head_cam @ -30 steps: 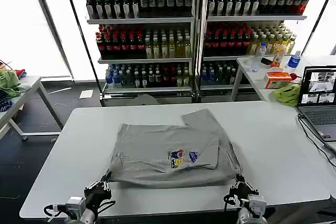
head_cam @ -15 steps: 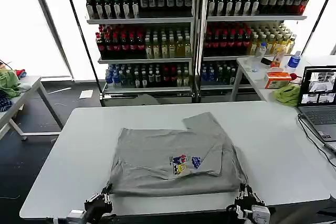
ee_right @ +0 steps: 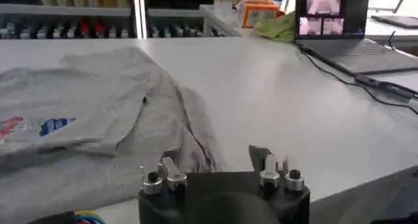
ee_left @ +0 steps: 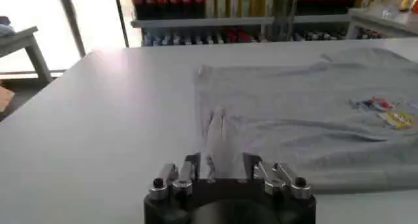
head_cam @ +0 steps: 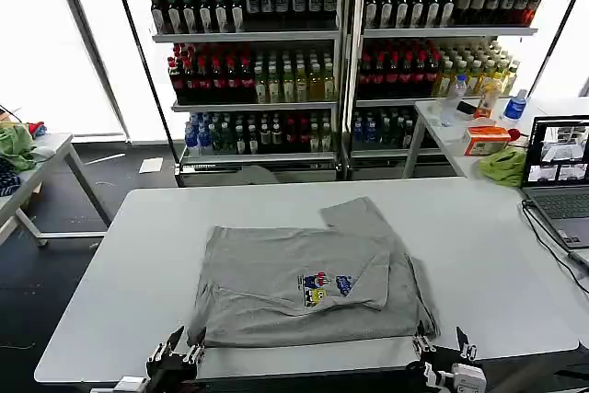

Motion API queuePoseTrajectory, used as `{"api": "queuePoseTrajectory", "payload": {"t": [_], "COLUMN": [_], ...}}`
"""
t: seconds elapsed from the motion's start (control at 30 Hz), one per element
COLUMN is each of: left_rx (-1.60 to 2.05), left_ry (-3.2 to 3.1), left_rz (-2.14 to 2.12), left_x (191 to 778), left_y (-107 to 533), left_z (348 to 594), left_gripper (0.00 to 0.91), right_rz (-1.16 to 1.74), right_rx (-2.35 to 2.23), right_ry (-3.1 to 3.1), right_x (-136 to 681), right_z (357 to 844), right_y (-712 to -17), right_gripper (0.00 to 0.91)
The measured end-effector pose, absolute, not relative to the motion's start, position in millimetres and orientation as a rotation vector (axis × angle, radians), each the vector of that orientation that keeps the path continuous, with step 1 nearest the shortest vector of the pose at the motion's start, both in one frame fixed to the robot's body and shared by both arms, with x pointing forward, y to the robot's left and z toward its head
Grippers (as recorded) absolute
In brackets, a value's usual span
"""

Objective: Fold and organize the clothes.

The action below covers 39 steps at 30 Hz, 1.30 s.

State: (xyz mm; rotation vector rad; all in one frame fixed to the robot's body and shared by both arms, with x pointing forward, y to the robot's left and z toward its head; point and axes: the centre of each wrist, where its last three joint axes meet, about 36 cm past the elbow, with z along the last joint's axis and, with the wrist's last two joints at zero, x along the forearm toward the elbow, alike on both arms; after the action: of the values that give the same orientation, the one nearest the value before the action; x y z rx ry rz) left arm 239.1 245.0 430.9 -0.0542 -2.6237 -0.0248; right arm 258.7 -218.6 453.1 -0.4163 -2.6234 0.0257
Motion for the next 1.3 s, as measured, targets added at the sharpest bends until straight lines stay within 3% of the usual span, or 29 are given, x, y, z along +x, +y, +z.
{"api": "queuePoseTrajectory", "payload": {"t": [0.5, 1.3], "left_rx": [-0.077, -0.391], "left_ry": [-2.776, -2.784], "left_rz": [-0.035, -0.118], "left_x": [274.8, 424.7], "left_y": [267.7, 295.1], "left_z": [481.5, 494.2], "left_gripper": [0.907, 0.907], "right_rz": [-0.033, -0.041], "right_rx": [-0.411, -0.038], "right_ry": [-2.781, -2.89], "right_x": [334.3, 536.0], "right_z": [476.7, 528.8], "right_y": [-255.2, -241.4], "right_gripper": [0.907, 0.907]}}
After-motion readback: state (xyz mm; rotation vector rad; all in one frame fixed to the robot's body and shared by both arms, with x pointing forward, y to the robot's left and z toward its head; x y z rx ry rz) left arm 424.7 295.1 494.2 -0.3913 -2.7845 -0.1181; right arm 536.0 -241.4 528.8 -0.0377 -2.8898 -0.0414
